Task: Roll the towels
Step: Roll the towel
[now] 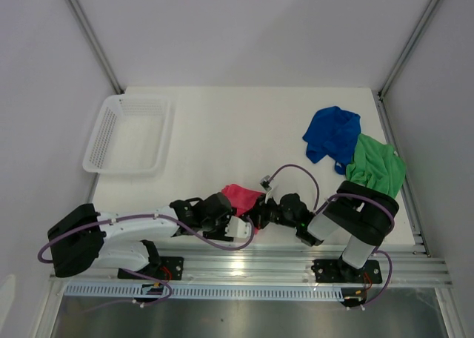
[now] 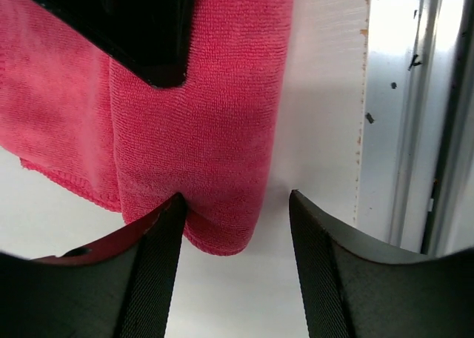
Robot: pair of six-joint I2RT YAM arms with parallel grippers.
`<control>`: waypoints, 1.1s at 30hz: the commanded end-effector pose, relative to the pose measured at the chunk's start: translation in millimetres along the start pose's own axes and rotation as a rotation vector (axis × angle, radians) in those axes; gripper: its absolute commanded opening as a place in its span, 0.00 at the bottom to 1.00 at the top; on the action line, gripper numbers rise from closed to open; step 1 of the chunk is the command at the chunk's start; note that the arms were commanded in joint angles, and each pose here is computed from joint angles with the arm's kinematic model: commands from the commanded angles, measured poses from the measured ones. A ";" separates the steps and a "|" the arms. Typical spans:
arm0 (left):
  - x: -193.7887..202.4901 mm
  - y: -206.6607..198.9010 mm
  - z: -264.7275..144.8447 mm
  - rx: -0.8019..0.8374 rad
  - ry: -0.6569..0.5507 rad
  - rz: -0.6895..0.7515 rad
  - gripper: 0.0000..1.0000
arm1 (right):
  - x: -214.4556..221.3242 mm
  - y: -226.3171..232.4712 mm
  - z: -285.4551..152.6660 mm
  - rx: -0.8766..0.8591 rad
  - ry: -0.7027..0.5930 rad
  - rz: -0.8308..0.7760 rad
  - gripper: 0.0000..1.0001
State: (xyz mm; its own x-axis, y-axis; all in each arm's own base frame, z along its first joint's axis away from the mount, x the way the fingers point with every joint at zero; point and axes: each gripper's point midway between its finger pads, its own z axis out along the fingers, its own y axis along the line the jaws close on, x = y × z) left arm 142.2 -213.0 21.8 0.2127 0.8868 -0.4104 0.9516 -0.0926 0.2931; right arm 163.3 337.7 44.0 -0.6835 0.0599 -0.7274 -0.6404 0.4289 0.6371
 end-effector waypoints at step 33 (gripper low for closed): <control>-11.8 7.0 -33.9 0.184 -0.100 -0.203 0.01 | -32.5 20.7 -75.2 0.079 0.058 -0.831 0.58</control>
State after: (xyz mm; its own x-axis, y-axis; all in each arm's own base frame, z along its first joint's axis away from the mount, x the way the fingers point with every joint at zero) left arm 148.0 -200.3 39.5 0.0314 0.8759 -0.4814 0.9946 0.0201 0.1015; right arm 148.6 280.1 103.2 -0.2113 -0.2510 -0.9446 -0.8869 0.4555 0.0773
